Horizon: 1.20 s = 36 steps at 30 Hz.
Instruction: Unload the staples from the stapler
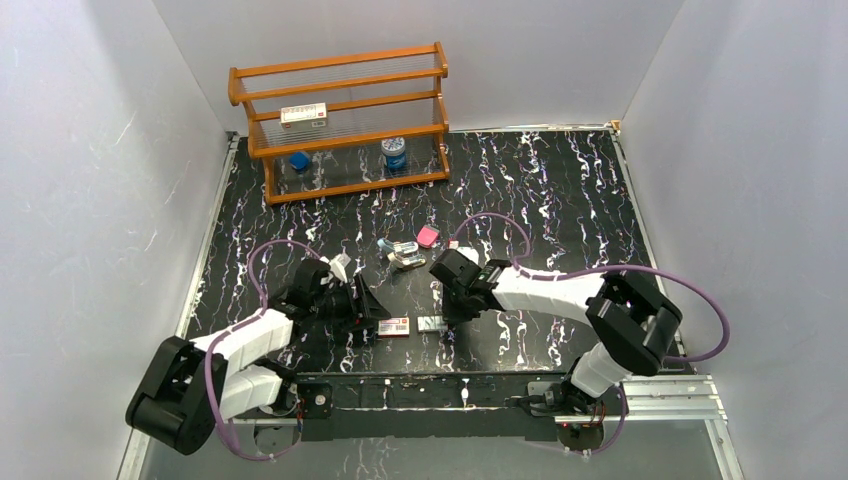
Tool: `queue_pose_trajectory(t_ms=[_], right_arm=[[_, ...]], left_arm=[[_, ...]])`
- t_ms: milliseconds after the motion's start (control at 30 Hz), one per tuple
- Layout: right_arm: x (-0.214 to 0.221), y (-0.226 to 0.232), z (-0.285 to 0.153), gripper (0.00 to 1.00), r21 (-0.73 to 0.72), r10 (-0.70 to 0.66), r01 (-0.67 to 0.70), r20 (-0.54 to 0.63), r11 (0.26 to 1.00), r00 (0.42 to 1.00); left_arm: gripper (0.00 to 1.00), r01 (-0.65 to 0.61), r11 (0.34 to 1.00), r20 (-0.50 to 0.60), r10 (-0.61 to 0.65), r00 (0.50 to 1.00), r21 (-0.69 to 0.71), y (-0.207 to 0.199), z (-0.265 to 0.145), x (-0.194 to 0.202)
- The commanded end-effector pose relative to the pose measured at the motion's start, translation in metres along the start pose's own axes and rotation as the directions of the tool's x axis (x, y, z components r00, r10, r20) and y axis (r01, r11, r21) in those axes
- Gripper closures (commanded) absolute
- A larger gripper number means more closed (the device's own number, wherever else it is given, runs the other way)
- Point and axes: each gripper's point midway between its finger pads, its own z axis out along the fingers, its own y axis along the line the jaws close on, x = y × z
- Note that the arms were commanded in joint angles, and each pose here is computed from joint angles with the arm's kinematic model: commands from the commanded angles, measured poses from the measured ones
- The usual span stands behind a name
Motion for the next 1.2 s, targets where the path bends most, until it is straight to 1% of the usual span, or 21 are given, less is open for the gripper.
queue_pose_trajectory(t_ms=[0,467,833,1000,1167], right_arm=[[-0.015,0.025,-0.002,0.96,-0.033,0.017,-0.015,0.050,0.999,0.999],[-0.010,0.035,-0.003,0.96,-0.024,0.010,-0.009,0.045,1.000,0.999],[-0.006,0.023,-0.008,0.96,0.007,-0.012,0.012,0.052,1.000,0.999],[-0.010,0.022,-0.013,0.96,0.008,-0.022,0.022,0.074,1.000,0.997],[-0.009,0.027,-0.012,0.96,-0.008,-0.034,0.034,0.066,0.999,0.997]], left_arm=[[0.43,-0.009,1.000,0.008,0.009,1.000,0.016,-0.007,0.005,-0.001],[0.43,-0.023,1.000,-0.026,0.023,0.999,0.004,-0.007,0.013,0.010],[0.43,-0.032,0.999,0.015,0.032,0.999,-0.037,-0.003,0.010,0.005],[0.43,-0.044,0.999,0.010,0.044,0.999,-0.031,-0.004,0.011,0.005],[0.43,-0.047,0.999,0.021,0.048,0.999,-0.015,-0.011,0.011,0.000]])
